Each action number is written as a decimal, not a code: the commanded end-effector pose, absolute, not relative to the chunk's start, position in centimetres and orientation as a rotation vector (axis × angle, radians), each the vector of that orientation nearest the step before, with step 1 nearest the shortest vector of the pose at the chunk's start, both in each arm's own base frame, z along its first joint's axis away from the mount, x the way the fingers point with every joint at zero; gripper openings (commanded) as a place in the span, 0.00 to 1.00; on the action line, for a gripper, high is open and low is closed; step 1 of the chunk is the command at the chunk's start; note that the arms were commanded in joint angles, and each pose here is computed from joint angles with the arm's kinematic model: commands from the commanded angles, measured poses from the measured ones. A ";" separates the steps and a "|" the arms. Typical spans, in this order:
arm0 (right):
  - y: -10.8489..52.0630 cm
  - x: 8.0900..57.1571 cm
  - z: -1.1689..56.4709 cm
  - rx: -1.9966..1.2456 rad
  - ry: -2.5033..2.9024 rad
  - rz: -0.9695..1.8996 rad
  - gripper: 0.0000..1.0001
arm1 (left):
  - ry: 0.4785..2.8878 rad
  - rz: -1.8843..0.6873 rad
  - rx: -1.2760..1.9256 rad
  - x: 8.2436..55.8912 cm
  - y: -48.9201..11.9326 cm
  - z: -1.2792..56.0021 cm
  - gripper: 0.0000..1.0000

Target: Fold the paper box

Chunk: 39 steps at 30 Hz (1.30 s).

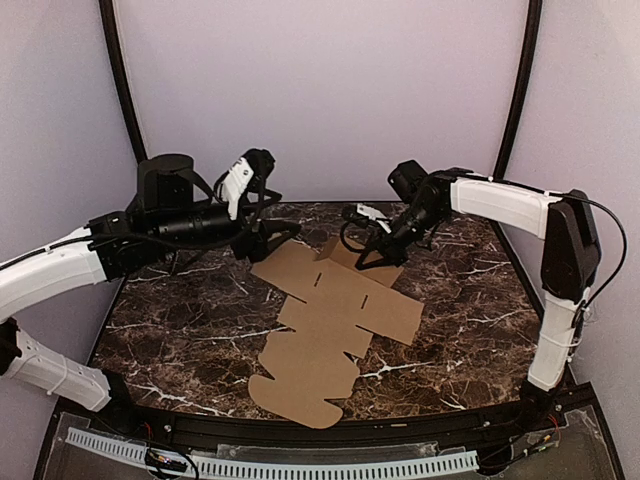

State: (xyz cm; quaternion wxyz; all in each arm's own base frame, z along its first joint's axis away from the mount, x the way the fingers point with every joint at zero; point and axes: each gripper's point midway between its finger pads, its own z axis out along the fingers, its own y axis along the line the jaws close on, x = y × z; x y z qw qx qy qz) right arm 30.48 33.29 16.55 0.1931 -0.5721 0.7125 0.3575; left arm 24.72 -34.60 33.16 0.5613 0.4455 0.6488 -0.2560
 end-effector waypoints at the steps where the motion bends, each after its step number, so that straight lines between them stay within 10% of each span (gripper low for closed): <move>1: 34.4 28.2 18.6 -1.781 1.756 0.906 0.00 | 1.757 -0.600 1.052 27.6 -30.7 29.2 0.76; 39: 37.0 24.1 20.6 -1.853 1.652 1.073 0.00 | 1.787 -1.003 1.393 27.8 -40.2 23.4 0.38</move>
